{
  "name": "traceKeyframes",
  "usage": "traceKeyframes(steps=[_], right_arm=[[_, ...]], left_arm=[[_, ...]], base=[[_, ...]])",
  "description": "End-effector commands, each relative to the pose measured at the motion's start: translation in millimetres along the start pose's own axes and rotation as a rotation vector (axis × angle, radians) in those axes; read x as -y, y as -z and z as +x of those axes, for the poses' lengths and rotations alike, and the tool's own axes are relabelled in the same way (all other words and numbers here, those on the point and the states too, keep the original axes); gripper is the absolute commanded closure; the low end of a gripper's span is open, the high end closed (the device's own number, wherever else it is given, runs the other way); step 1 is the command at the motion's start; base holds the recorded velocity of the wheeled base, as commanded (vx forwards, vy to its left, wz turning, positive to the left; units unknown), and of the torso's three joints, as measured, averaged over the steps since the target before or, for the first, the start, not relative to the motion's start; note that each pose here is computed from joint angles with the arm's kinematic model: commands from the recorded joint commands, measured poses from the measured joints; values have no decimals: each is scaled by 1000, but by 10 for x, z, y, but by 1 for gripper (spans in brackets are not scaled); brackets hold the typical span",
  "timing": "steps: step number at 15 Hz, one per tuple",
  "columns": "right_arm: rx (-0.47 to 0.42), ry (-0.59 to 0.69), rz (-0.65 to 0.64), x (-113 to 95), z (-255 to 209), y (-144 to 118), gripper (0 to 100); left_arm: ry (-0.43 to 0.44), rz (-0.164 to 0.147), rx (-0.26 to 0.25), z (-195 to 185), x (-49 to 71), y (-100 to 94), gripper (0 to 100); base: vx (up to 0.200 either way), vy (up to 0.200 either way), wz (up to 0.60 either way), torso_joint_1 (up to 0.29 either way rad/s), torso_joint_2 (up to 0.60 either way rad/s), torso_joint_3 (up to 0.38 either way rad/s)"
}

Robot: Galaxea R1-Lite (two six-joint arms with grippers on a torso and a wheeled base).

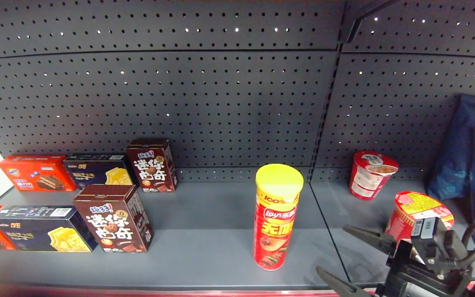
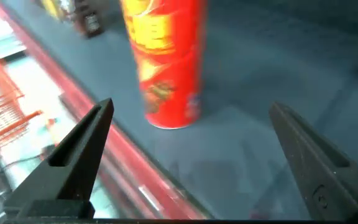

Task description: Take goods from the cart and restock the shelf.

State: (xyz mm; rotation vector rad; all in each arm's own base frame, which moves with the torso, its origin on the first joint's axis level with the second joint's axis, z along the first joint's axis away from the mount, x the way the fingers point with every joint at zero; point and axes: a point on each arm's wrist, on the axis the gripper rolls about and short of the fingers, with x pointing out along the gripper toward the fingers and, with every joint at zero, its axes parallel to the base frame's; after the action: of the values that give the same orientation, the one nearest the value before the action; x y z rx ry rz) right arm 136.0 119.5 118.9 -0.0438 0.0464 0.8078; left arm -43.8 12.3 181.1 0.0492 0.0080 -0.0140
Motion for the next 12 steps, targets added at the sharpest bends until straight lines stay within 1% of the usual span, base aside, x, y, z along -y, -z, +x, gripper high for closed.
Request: traceKeyframes(steps=[1, 2, 3, 4, 6, 7, 9, 10, 11, 12], right_arm=[[74, 26, -15, 38, -89, -159, 0], [94, 33, -37, 52, -54, -285, 0], [93, 32, -48, 50, -72, -409, 0], [74, 28, -49, 41, -110, -529, 0], [4, 20, -41, 14, -331, -806, 0], [-27, 19, -40, -11, -564, -951, 0], [-24, 58, -38, -18, -805, -980, 0], [-41, 123, -40, -18, -885, -937, 0], [-61, 156, -42, -32, -971, -896, 0], [-48, 146, -37, -53, -1068, -899, 0]], left_arm=[[28, 1, -2, 27, -12, -80, 100], [47, 3, -10, 69, -15, -167, 100], [54, 5, -13, 101, -14, -250, 100], [61, 7, -14, 132, -12, -332, 100], [88, 8, -14, 196, -11, -492, 100], [142, 11, -23, 253, -6, -559, 100], [274, 13, -23, 315, 17, -672, 100], [319, 10, -18, 341, 31, -773, 100], [356, 8, -23, 397, 58, -853, 100], [394, 7, -33, 452, 86, -904, 100]], base=[[0, 0, 0, 0, 0, 0], [0, 0, 0, 0, 0, 0], [0, 0, 0, 0, 0, 0], [0, 0, 0, 0, 0, 0], [0, 0, 0, 0, 0, 0], [0, 0, 0, 0, 0, 0], [0, 0, 0, 0, 0, 0], [0, 0, 0, 0, 0, 0], [0, 0, 0, 0, 0, 0], [0, 0, 0, 0, 0, 0]])
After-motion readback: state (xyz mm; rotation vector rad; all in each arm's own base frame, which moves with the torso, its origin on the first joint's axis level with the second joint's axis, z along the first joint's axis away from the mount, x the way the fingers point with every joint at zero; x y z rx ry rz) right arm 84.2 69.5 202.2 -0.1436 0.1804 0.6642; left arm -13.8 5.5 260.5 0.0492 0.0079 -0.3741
